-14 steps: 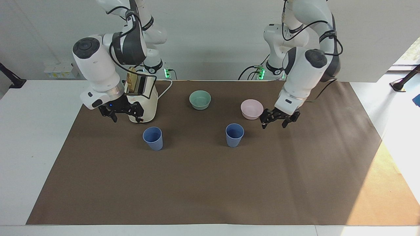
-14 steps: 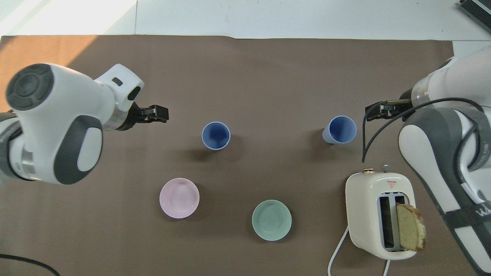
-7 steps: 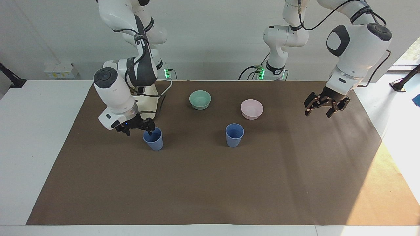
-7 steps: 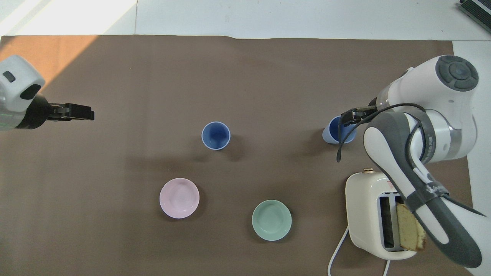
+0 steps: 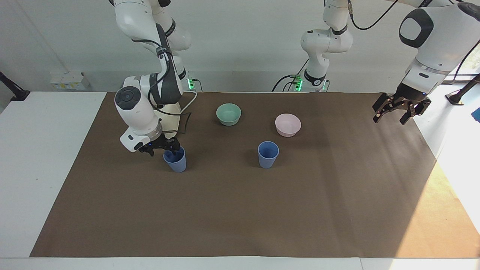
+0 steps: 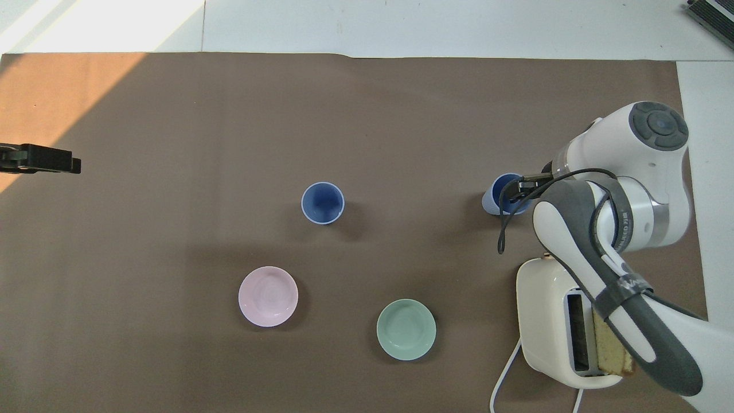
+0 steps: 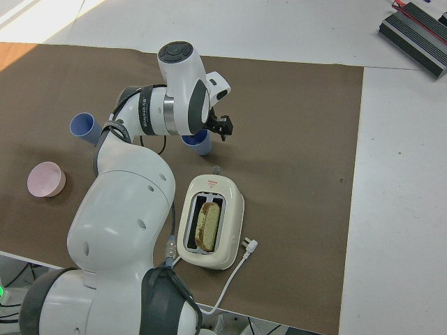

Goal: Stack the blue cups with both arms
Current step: 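Grasp the second blue cup with the right gripper and lift it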

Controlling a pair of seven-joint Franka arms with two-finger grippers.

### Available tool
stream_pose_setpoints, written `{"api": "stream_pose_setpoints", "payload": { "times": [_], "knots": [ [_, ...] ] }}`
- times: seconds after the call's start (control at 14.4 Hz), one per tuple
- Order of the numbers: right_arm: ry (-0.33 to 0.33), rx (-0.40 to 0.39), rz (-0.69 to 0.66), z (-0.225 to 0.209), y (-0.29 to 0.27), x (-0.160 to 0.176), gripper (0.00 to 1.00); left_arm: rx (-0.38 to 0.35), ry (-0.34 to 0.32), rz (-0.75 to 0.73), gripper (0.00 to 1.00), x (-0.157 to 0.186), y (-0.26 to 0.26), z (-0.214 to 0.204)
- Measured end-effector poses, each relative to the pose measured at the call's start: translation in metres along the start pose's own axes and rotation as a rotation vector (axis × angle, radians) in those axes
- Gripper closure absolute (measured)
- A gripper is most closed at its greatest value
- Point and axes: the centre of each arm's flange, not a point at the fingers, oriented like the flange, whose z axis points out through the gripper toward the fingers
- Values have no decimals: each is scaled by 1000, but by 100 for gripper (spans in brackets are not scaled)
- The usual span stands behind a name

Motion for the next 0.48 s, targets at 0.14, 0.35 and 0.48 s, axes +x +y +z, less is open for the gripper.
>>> {"api": "stream_pose_setpoints", "payload": {
  "times": [0.14, 0.35, 0.48],
  "knots": [
    [0, 0, -30, 0, 0, 0, 45, 29, -31, 5, 0, -3, -4, -13],
    [1, 0, -40, 0, 0, 0, 77, 32, -69, 6, 0, -7, -4, -14],
    [6, 8, -39, -3, -2, 1, 95, 31, -77, 6, 0, -7, -4, -13]
  ]
}}
